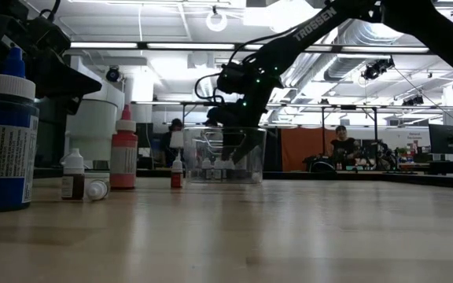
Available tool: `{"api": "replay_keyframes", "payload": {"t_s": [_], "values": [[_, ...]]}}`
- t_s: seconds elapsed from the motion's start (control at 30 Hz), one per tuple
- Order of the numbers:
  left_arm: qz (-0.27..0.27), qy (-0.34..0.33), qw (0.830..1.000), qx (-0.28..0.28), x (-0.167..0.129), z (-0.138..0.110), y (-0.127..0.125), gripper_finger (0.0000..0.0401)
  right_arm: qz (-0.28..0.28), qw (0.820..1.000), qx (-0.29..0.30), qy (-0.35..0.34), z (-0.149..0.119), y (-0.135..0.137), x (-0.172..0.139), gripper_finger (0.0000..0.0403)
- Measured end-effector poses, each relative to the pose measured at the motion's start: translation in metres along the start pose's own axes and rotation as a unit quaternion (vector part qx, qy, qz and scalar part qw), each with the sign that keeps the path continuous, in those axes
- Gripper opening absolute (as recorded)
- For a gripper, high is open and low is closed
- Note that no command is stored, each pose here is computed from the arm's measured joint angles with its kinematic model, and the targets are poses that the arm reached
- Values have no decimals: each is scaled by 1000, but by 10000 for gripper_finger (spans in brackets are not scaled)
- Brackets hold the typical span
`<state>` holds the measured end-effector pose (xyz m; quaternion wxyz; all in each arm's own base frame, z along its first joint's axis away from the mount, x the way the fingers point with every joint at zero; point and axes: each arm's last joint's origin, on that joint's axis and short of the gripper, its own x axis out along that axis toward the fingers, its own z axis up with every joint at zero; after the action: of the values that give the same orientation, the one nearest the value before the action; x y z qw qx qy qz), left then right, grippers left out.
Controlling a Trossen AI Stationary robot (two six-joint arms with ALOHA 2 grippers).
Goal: Pick & Place food coloring
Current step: Put the large black food coloring bottle into the container
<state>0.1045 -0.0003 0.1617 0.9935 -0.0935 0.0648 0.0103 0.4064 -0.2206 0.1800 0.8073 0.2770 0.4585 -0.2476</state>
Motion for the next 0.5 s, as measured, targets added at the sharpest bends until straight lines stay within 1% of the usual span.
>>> {"api": "replay_keyframes", "payload": {"t_s": [0.1, 0.3, 0.5], "values": [[0, 0, 1000, 0, 0, 0, 0, 1, 1, 1000, -1, -8, 2, 1, -9, 155], [0, 0, 1000, 0, 0, 0, 0, 1, 9, 1000, -5, -30, 6, 8, -44, 156], [0, 0, 1000, 0, 0, 0, 0, 1, 14, 998, -36, -41, 0, 23, -98, 156]]}}
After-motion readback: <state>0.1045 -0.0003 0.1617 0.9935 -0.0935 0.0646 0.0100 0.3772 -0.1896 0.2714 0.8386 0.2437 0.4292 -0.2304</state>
